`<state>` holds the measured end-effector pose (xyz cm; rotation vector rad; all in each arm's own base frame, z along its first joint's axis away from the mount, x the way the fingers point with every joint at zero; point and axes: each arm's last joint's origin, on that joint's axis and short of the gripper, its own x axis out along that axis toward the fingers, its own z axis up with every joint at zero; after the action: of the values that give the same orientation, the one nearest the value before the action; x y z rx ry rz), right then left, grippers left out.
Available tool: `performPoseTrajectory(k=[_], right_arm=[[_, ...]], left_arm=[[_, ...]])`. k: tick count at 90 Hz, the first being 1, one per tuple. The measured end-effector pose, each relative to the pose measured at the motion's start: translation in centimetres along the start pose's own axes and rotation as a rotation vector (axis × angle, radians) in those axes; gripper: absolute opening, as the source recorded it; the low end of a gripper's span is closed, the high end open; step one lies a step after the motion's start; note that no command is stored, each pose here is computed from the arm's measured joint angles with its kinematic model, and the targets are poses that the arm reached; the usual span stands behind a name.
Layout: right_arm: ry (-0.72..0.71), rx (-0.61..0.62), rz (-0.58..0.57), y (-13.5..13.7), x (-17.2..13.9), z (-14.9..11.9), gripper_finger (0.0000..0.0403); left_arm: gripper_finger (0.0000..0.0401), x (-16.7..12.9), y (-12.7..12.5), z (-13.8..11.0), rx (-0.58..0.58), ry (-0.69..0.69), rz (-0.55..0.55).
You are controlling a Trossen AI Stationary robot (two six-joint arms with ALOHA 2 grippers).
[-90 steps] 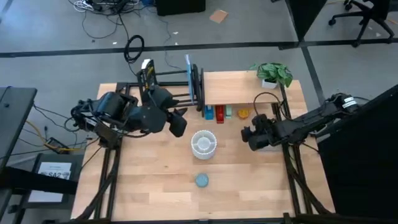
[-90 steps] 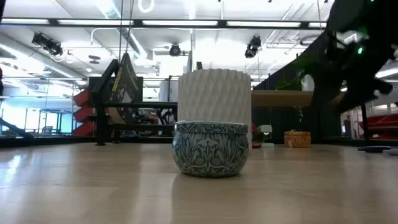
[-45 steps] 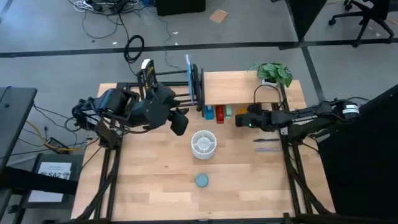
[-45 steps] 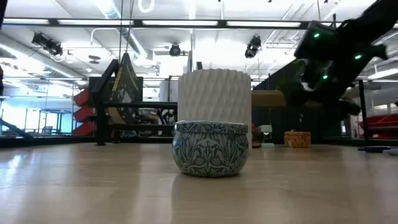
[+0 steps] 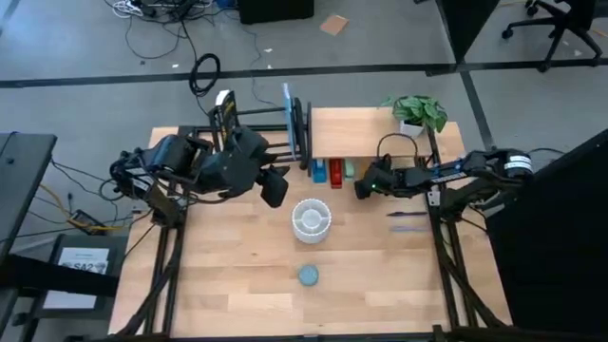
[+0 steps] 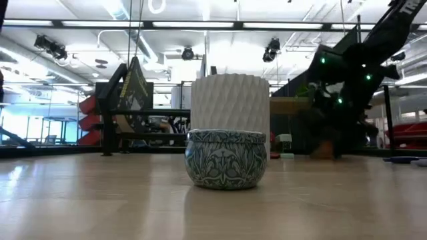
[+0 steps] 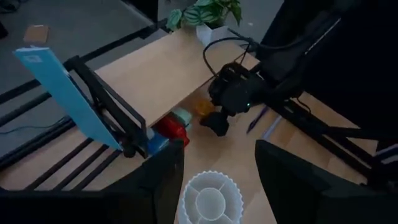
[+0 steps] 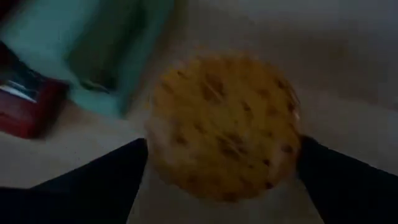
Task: Stock shelves
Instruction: Remove the yellow scented candle from under the shelf
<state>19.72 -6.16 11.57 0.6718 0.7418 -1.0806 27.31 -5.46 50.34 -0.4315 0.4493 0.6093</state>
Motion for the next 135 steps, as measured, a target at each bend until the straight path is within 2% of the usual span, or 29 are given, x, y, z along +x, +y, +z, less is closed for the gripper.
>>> performPoseTrajectory(k=[16, 49, 58, 67, 80, 95, 108, 117, 125, 135], right_arm=[[-0.002, 0.003, 0.013, 0.3, 0.0, -0.2, 0.0309], [-0.004, 0.019, 0.052, 0.3, -0.8, 0.1, 0.0168], [0.014, 0.01, 0.07, 0.4, -0.9, -0.1, 0.0146], [0.031, -0.026, 0.096, 0.7, -1.1, -0.4, 0.0142], [0.035, -0.128, 0.11, 1.0, -1.4, -0.9, 0.0171], [0.024, -0.132, 0.107, 1.0, -1.4, -0.9, 0.0263], [0.004, -0.052, 0.124, 1.1, -1.3, -0.4, 0.0347], [0.005, 0.044, 0.106, 0.8, -1.0, 0.0, 0.0384], [0.006, 0.129, 0.089, 0.5, -0.8, 0.3, 0.0397], [0.0, 0.188, 0.077, 0.2, -0.6, 0.7, 0.0391]], left_arm=[[0.0177, 0.0, 0.0, 0.0, 0.0, 0.0, 0.0], [0.0177, 0.0, 0.0, 0.0, 0.0, 0.012, -0.01], [0.0177, 0.0, 0.0, 0.0, 0.0, 0.012, -0.011], [0.0177, 0.0, 0.0, 0.0, 0.0, 0.013, -0.011], [0.0177, 0.0, 0.0, 0.0, 0.0, 0.013, -0.011], [0.0177, 0.0, 0.0, 0.0, 0.0, 0.013, -0.011], [0.0177, 0.0, -0.1, -0.1, 0.0, 0.025, -0.022], [0.0177, 0.0, -0.1, -0.1, 0.0, 0.03, -0.027], [0.0177, 0.0, -0.1, -0.1, 0.0, 0.031, -0.029], [0.0177, 0.0, -0.1, -0.1, 0.0, 0.032, -0.029]])
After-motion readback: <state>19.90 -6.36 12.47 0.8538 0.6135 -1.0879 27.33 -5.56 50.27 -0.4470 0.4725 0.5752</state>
